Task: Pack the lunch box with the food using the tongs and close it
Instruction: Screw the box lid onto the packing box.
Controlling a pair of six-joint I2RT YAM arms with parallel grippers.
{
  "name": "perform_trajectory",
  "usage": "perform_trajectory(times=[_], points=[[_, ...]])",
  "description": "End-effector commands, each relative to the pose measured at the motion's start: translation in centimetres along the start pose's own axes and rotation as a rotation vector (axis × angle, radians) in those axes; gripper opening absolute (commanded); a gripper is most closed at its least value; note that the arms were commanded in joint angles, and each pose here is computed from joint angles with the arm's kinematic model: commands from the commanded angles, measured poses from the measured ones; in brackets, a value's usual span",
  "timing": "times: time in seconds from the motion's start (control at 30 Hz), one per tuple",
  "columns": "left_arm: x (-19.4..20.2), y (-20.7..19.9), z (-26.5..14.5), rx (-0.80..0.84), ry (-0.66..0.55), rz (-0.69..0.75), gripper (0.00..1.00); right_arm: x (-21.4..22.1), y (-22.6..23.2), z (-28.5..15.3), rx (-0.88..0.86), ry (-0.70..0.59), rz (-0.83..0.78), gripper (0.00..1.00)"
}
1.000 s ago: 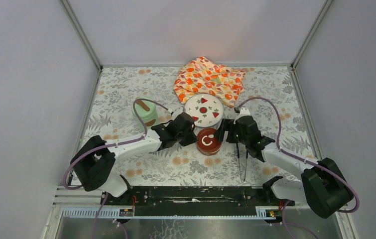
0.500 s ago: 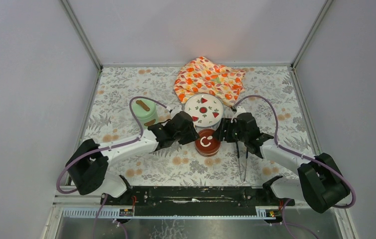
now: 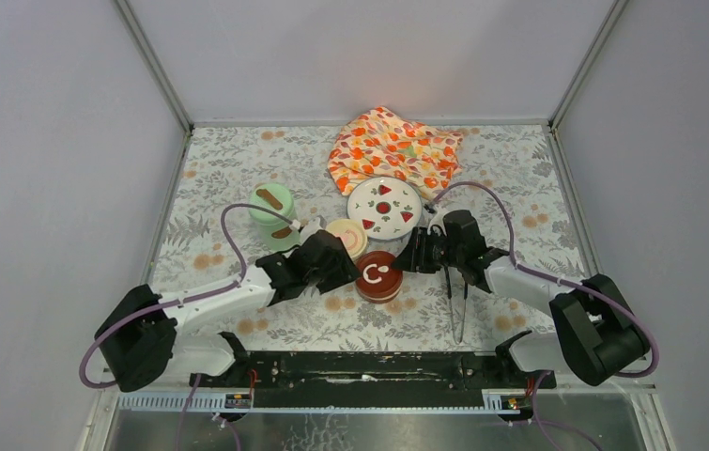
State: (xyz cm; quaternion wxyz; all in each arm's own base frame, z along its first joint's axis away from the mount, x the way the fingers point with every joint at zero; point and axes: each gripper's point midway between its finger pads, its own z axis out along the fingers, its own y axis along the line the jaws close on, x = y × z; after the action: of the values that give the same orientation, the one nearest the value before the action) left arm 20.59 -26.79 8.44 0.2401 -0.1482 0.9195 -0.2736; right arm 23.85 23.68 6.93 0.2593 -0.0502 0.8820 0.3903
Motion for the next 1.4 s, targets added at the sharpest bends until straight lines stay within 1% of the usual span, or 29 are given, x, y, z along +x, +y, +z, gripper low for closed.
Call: perform_trajectory(times=[0.0, 0.1, 0.3, 0.47, 0.7, 0.9, 1.07, 1.37], points=[[0.4, -0.6, 0.1, 0.065, -0.001, -0.048, 0.59, -1.0, 3.4, -0.3, -0.139, 0.016, 0.01, 0.39], [1.2, -0.6, 0.6, 0.087, 0.026, -0.063, 0.63, -1.1, 4.2, -0.5, -0.174, 0.015, 0.026, 0.33], [1.8, -0.8, 1.3, 0.123, 0.044, -0.088, 0.67, -0.7, 4.7, -0.9, -0.211, 0.015, 0.066, 0.25], [1.5, -0.9, 0.6, 0.151, 0.023, -0.104, 0.71, -0.8, 5.0, -1.1, -0.223, 0.002, 0.092, 0.22], [0.9, -0.5, -0.8, 0.199, -0.028, -0.129, 0.8, -1.1, 5.0, -1.0, -0.216, -0.021, 0.139, 0.19], [0.8, -0.3, -1.2, 0.205, -0.035, -0.132, 0.82, -0.6, 4.1, -0.7, -0.187, -0.023, 0.147, 0.19], [0.9, -0.5, -1.1, 0.2, -0.027, -0.117, 0.81, -0.3, 2.7, -0.8, -0.122, -0.041, 0.134, 0.19], [0.7, -0.6, -0.8, 0.192, -0.029, -0.111, 0.78, 0.2, 2.2, -1.0, -0.122, -0.057, 0.131, 0.19]])
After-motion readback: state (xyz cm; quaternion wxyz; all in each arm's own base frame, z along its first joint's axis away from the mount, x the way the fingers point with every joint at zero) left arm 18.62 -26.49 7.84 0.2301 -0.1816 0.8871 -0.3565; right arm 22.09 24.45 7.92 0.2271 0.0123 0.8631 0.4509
